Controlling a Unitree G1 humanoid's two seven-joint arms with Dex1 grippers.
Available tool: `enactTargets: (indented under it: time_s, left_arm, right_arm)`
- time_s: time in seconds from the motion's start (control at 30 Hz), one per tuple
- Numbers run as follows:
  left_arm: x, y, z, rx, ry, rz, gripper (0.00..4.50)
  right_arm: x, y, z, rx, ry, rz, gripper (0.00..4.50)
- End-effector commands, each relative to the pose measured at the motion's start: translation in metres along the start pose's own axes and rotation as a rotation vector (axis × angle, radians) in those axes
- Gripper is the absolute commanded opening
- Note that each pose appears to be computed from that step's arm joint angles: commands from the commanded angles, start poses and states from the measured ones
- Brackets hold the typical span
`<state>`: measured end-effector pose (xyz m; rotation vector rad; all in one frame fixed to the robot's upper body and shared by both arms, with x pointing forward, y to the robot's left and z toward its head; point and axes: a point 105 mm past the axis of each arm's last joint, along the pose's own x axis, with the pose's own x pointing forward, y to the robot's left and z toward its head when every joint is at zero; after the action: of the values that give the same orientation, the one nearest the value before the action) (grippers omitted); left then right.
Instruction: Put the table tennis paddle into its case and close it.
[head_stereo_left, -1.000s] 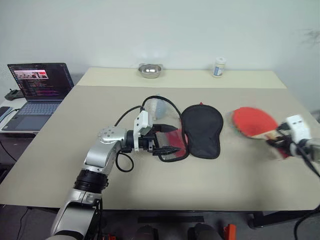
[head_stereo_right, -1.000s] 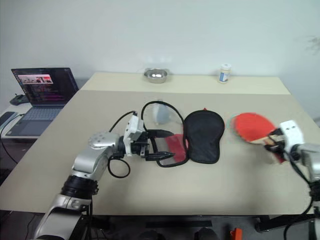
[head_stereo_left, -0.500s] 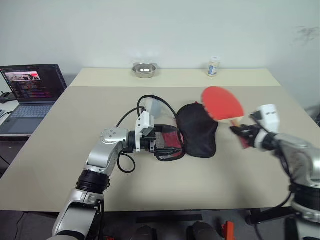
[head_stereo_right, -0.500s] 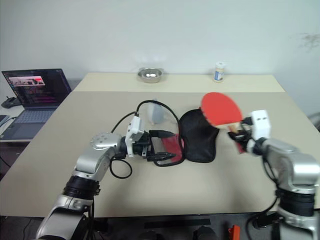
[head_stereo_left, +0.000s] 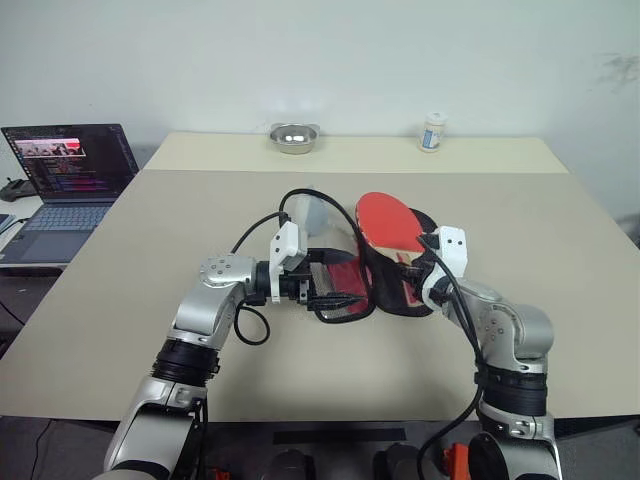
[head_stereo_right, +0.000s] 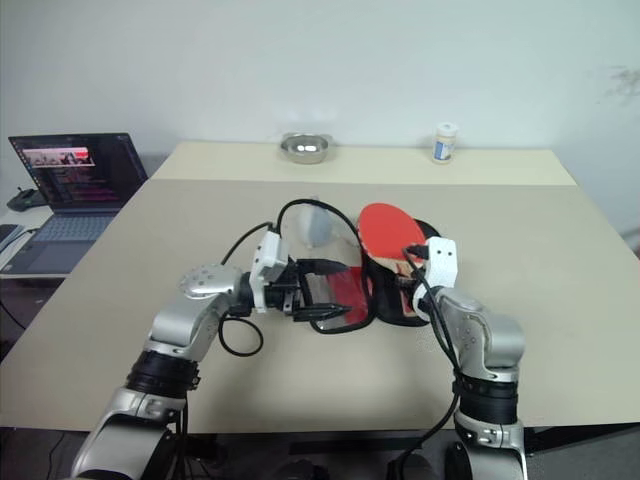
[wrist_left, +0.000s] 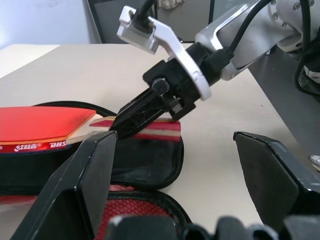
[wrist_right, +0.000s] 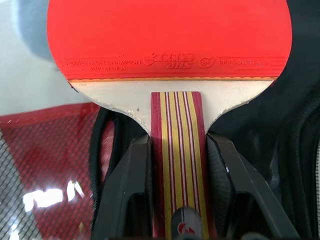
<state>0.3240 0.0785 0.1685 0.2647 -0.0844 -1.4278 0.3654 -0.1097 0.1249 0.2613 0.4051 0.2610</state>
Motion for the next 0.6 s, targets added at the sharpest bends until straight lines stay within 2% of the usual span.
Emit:
enactTargets:
  time_s: [0.03,0.23,0.6]
  left_arm:
    - [-0.004,0.003,0.009,0.047,-0.007,0.015,4.09]
    - [-0.004,0.003,0.007,0.047,-0.004,0.016,4.09]
    - [-0.003,0.001,0.007,0.044,-0.004,0.017,4.09]
  right_arm:
    - [0.0,-0.004,0.021,-0.014,-0.098,-0.035,1.09]
    - [0.004,-0.011,0.015,-0.013,-0.082,-0.065,1.09]
    - [0.009,-0.007,0.009,0.004,-0.074,-0.068,1.09]
